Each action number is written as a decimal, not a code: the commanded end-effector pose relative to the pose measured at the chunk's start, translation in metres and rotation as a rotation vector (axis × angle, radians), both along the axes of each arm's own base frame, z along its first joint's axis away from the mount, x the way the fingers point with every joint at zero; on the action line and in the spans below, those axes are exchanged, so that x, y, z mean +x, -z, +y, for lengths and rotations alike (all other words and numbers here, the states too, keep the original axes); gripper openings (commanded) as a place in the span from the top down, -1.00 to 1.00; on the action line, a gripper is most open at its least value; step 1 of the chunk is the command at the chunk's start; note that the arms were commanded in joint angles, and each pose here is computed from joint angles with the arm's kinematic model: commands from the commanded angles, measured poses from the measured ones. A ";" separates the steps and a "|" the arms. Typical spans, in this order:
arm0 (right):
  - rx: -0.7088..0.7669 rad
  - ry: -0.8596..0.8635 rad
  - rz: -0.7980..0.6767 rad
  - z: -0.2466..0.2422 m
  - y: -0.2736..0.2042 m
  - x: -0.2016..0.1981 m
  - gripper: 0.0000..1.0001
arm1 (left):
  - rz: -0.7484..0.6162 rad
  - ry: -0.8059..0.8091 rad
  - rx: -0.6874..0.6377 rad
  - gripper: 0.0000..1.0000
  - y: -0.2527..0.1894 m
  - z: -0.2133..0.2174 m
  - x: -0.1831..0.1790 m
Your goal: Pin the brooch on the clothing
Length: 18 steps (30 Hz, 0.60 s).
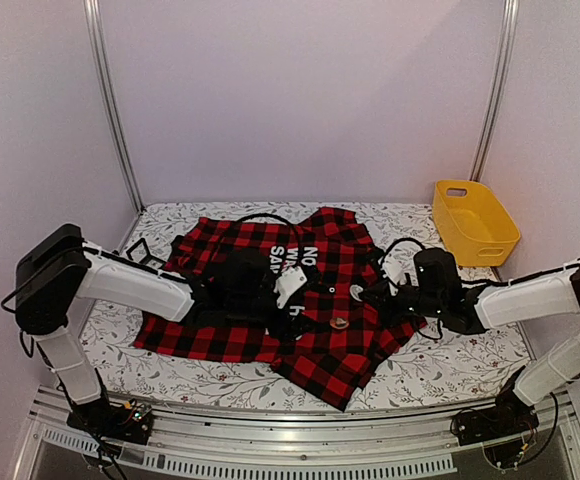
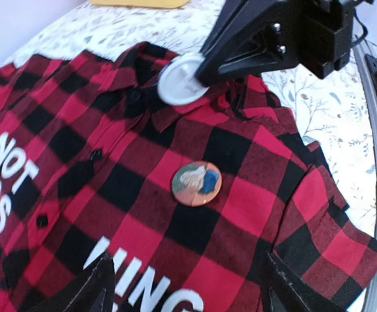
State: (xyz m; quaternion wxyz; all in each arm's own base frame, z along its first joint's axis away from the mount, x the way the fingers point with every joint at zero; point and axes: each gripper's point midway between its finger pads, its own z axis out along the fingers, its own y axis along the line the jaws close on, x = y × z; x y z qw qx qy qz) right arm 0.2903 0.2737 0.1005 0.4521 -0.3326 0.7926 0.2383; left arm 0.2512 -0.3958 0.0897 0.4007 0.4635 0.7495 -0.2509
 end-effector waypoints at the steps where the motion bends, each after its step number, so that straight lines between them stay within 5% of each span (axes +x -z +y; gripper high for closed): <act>1: 0.033 -0.051 -0.057 0.012 -0.020 0.004 1.00 | -0.005 0.320 0.078 -0.53 0.036 -0.021 -0.024; 9: 0.046 -0.098 -0.068 0.020 -0.026 0.004 1.00 | -0.007 0.310 0.158 -0.55 0.064 -0.026 -0.009; 14: 0.055 -0.125 -0.068 0.024 -0.028 0.001 1.00 | -0.006 0.244 0.170 -0.10 0.066 -0.021 0.001; 18: 0.061 -0.142 -0.075 0.026 -0.032 0.000 1.00 | 0.027 0.286 0.105 -0.14 0.053 -0.020 -0.008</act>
